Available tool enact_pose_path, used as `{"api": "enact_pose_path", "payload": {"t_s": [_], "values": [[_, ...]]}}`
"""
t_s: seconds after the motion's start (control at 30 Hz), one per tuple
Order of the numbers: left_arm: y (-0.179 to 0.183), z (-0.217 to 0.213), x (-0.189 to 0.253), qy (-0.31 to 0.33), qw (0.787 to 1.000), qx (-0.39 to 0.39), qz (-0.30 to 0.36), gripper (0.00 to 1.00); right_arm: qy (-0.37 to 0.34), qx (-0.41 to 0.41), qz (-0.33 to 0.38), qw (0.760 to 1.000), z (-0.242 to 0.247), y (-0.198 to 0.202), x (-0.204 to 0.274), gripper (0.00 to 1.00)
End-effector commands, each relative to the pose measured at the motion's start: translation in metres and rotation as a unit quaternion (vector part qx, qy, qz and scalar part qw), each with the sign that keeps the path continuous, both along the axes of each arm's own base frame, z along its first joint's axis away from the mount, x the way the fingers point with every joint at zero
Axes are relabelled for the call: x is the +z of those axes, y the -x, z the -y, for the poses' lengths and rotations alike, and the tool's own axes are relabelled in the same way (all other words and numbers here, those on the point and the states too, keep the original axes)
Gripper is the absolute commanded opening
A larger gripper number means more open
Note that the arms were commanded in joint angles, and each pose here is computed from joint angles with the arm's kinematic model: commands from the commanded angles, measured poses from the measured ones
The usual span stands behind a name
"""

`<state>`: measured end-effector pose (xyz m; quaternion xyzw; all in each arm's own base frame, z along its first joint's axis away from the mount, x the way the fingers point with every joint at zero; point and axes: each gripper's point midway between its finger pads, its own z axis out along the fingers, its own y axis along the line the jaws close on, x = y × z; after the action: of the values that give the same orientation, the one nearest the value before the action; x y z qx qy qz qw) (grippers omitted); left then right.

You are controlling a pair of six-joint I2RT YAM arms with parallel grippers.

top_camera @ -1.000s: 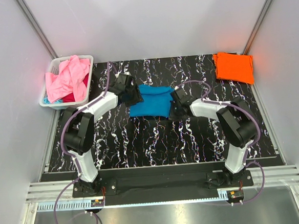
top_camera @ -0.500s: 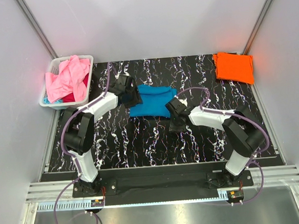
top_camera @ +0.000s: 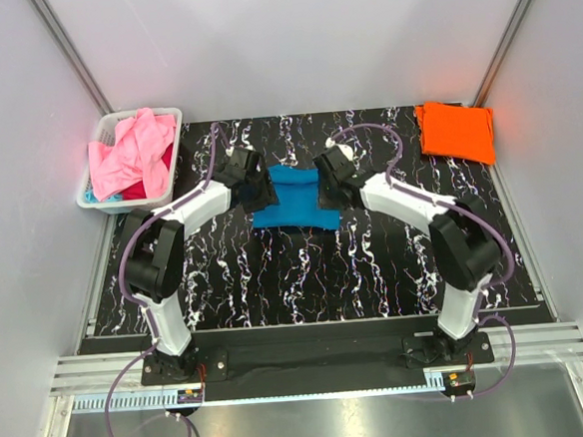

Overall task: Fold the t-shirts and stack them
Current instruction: Fold the tshirt

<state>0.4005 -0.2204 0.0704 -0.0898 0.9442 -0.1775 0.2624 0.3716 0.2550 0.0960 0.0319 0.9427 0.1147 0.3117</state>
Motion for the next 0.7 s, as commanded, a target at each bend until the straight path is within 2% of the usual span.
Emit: {"api": "enact_pose_path", "payload": {"t_s": [0.0,0.03,0.17,0.27,0.43,0.67], "values": [[-0.006,0.002,0.01,0.001,1.0,0.002,0.014,0.52,-0.003,-0.003,-0.024,1.0,0.007,-0.023,-0.028,0.34],[-0.006,0.002,0.01,0.0,1.0,0.003,0.014,0.52,-0.015,-0.009,-0.023,1.0,0.008,-0.032,-0.031,0.31],[-0.006,0.0,0.009,-0.007,1.0,0.004,0.014,0.52,-0.014,-0.004,-0.043,0.999,0.005,-0.04,-0.057,0.28],[-0.006,-0.003,0.009,-0.013,1.0,0.003,0.014,0.52,-0.023,-0.002,-0.075,0.997,0.004,-0.026,-0.081,0.25],[-0.004,-0.004,0.011,-0.016,1.0,0.002,0.013,0.52,-0.02,-0.041,-0.123,0.991,0.027,0.021,-0.104,0.23],[0.0,-0.014,0.002,-0.035,0.999,0.025,0.002,0.52,-0.014,-0.062,-0.157,0.985,0.054,0.076,-0.106,0.21]]}}
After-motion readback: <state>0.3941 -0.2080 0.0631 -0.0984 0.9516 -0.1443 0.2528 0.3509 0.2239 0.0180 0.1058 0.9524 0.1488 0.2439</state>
